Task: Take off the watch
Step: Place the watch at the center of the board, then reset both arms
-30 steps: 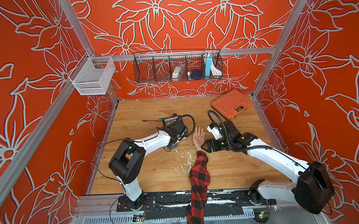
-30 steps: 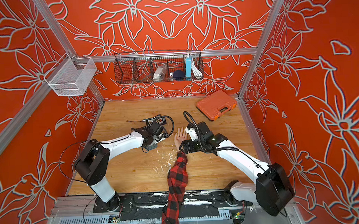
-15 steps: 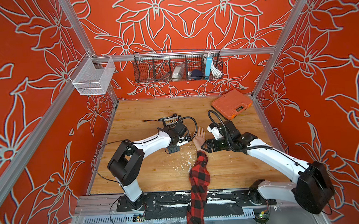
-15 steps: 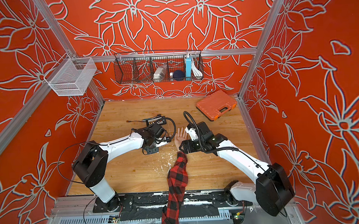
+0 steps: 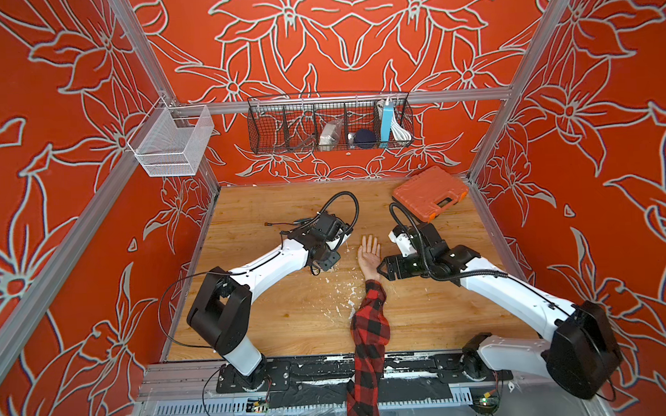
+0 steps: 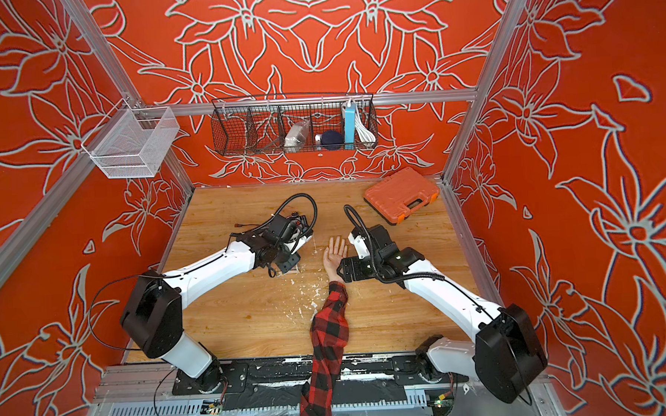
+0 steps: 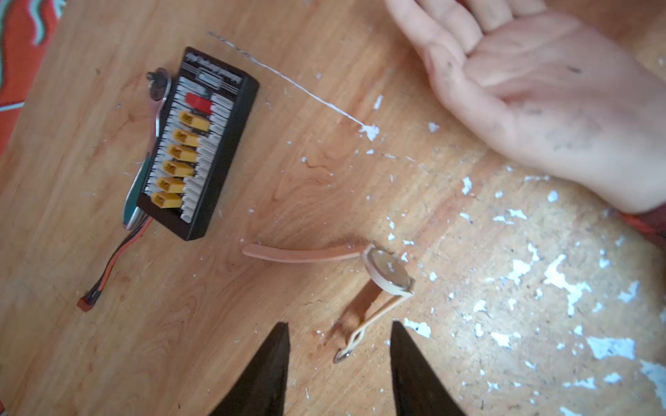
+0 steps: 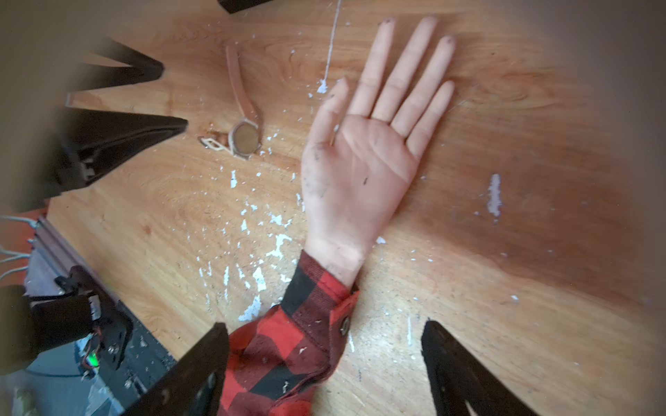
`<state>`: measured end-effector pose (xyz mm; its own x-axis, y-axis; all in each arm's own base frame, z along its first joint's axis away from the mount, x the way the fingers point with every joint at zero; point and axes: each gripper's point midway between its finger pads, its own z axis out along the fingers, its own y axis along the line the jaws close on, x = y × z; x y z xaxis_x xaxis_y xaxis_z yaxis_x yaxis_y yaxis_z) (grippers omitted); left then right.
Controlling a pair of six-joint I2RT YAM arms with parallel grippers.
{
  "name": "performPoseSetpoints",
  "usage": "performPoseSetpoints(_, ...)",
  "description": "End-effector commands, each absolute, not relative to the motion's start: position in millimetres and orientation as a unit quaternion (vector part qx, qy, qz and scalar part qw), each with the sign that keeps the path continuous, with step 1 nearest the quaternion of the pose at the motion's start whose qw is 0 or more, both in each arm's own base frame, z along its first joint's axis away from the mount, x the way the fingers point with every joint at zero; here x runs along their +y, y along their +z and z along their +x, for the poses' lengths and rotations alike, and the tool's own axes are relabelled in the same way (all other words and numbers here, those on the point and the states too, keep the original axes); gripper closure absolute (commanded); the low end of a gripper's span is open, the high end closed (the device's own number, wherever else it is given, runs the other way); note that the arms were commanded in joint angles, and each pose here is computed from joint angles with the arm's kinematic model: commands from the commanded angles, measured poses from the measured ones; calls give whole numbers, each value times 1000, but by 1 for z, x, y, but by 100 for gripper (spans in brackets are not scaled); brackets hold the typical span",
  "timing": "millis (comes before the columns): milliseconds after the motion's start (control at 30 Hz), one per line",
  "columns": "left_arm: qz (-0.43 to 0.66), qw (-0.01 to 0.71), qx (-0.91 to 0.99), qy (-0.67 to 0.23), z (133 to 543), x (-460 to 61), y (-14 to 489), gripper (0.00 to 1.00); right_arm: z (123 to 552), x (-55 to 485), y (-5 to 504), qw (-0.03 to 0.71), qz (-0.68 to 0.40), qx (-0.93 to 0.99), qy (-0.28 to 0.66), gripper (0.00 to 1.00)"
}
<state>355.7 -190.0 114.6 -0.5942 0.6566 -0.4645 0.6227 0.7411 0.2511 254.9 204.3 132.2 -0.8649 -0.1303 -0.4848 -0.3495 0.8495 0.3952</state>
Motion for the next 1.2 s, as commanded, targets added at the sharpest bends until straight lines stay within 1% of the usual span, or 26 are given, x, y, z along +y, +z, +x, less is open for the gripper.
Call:
performPoseSetpoints(0, 214, 311, 926, -3, 373, -167, 126, 44, 284, 169, 153, 294, -109, 936, 159, 12)
performPoseSetpoints(67, 152, 322, 934, 0, 381, -143, 124, 37, 299, 145, 159, 323, -96, 936, 103, 8)
performPoseSetpoints(100, 123, 332, 935, 9, 385, -129, 124, 33, 306, 132, 162, 339, -91, 934, 73, 4)
performPoseSetpoints(133, 96, 346, 933, 21, 389, -116, 124, 22, 313, 121, 164, 354, -96, 929, 45, 2)
performPoseSetpoints(167, 75, 360, 930, 32, 391, -105, 124, 14, 319, 113, 166, 365, -99, 926, 23, 2)
performPoseSetpoints(233, 36, 393, 916, 65, 396, -83, 128, 4, 334, 86, 167, 379, -86, 920, -41, 2)
performPoseSetpoints(267, 21, 409, 909, 82, 398, -74, 133, 2, 339, 76, 167, 383, -80, 918, -65, 2)
performPoseSetpoints(333, 0, 434, 892, 128, 400, -55, 137, 1, 351, 51, 166, 387, -65, 912, -116, 2)
performPoseSetpoints(400, -15, 455, 872, 182, 400, -36, 140, 3, 361, 24, 164, 399, -23, 905, -148, 2)
performPoseSetpoints(500, -38, 485, 838, 249, 395, -12, 141, 3, 371, -4, 152, 439, 37, 885, -151, 2)
performPoseSetpoints(567, -55, 489, 829, 265, 389, 0, 135, 3, 372, -18, 140, 461, 63, 873, -148, 2)
performPoseSetpoints(633, -71, 486, 829, 267, 380, 13, 123, 3, 376, -26, 131, 478, 67, 862, -157, 2)
performPoseSetpoints(700, -79, 488, 828, 266, 372, 23, 112, 3, 375, -33, 121, 463, 59, 865, -185, 2)
performPoseSetpoints(800, -81, 507, 819, 257, 369, 28, 114, 3, 372, -38, 107, 476, 65, 855, -194, 2)
performPoseSetpoints(833, -86, 519, 815, 244, 370, 27, 116, 3, 374, -38, 109, 489, 66, 848, -193, 2)
performPoseSetpoints(867, -88, 529, 814, 224, 371, 26, 116, 3, 373, -36, 107, 481, 60, 854, -188, 2)
performPoseSetpoints(900, -86, 537, 815, 199, 373, 24, 114, 3, 376, -31, 110, 491, 46, 851, -180, 2)
performPoseSetpoints(967, -95, 536, 817, 190, 373, 28, 108, 3, 380, -17, 110, 512, 5, 845, -154, 2)
performPoseSetpoints(1033, -95, 529, 823, 182, 374, 29, 105, 3, 380, -9, 106, 536, -14, 833, -137, 4)
performPoseSetpoints(1167, -86, 547, 818, 156, 370, 25, 106, 3, 379, -8, 104, 533, -19, 835, -132, 3)
